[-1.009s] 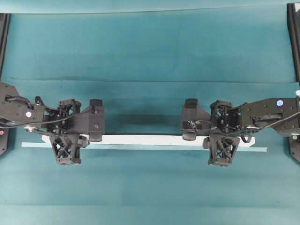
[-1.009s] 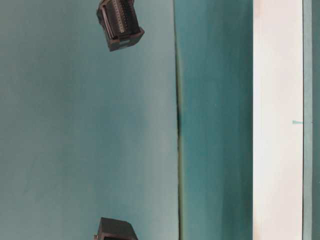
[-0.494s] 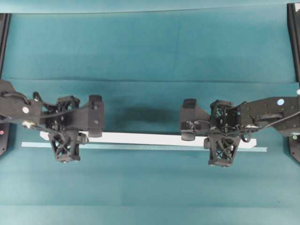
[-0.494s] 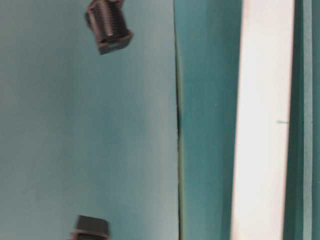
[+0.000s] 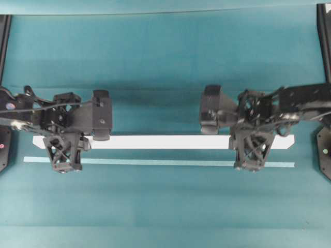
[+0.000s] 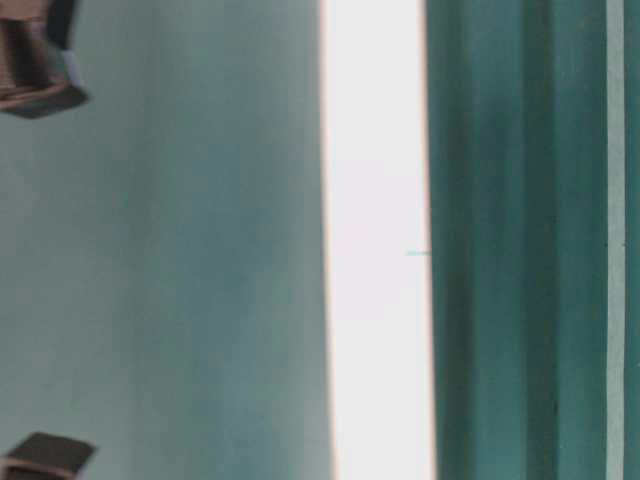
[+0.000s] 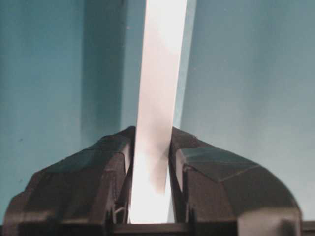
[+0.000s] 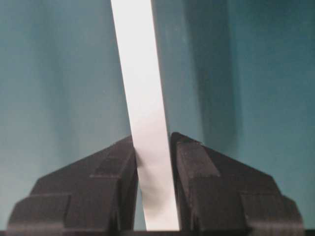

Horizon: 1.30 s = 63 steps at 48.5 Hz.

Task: Lift a wooden board with both hands.
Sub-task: 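Lift the board with both grippers and pull it back, then raise the held board higher and move it toward the back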

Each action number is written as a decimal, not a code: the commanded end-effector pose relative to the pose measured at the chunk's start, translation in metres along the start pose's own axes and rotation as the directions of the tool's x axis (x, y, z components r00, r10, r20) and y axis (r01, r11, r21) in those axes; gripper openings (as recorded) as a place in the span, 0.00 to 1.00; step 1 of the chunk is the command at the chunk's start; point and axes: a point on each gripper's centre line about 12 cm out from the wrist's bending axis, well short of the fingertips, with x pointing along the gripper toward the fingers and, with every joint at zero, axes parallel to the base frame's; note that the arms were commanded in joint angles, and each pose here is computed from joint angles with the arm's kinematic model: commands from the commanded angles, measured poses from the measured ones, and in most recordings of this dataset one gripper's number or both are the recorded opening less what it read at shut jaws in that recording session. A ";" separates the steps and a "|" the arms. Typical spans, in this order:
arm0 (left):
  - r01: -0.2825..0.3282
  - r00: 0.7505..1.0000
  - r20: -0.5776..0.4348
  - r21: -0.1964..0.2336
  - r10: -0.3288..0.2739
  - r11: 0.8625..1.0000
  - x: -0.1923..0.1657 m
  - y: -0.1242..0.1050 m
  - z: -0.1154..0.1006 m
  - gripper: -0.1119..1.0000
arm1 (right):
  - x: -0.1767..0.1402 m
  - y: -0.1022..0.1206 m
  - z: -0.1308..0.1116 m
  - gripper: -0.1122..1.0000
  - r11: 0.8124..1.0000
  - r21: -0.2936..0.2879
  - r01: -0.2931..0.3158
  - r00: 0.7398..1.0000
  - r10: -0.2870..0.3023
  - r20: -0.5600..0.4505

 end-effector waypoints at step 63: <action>-0.026 0.991 0.132 0.009 0.024 1.000 -0.146 0.014 0.065 0.26 | -0.126 0.000 0.039 0.30 0.999 -0.003 0.051 0.997 -0.050 0.061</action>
